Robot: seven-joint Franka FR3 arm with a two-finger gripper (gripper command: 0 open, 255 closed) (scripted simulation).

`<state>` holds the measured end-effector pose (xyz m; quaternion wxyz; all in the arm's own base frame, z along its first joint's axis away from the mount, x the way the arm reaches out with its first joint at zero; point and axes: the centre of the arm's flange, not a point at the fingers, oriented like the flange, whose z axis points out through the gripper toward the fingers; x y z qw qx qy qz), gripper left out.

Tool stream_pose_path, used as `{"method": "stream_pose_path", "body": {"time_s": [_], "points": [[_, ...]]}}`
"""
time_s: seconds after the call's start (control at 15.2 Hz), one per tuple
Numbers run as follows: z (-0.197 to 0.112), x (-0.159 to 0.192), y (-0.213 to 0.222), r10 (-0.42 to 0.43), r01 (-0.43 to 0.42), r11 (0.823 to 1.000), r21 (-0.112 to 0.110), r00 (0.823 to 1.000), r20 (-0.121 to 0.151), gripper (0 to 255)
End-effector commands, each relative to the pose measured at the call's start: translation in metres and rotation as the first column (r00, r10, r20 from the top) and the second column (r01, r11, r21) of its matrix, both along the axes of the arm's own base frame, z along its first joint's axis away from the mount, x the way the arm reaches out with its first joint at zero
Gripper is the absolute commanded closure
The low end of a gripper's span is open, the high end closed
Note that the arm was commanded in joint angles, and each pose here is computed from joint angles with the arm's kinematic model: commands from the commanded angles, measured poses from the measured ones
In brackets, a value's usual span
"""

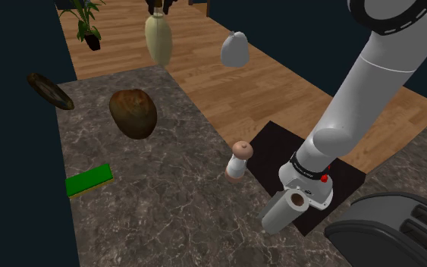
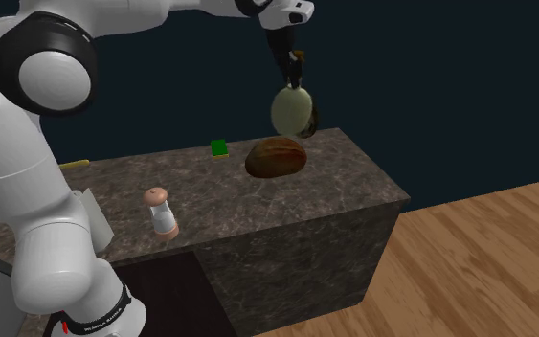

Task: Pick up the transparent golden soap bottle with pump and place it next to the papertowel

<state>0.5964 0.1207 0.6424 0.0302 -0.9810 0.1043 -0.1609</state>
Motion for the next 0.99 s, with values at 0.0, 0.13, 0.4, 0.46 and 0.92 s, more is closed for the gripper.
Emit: {"method": "stream_pose_path", "body": {"time_s": [0.0,0.13,0.4,0.46,0.92], "points": [[0.012,0.0,0.0,0.0,0.0,1.0,0.0,1.0,0.001,255],[0.023,0.0,0.0,0.0,0.0,1.0,0.0,1.0,0.001,255],[0.044,0.0,0.0,0.0,0.0,1.0,0.0,1.0,0.001,255],[0.049,0.0,0.0,0.0,0.0,1.0,0.0,1.0,0.001,255],[0.058,-0.061,0.024,0.0,0.0,1.0,0.0,1.0,0.001,255]]}}
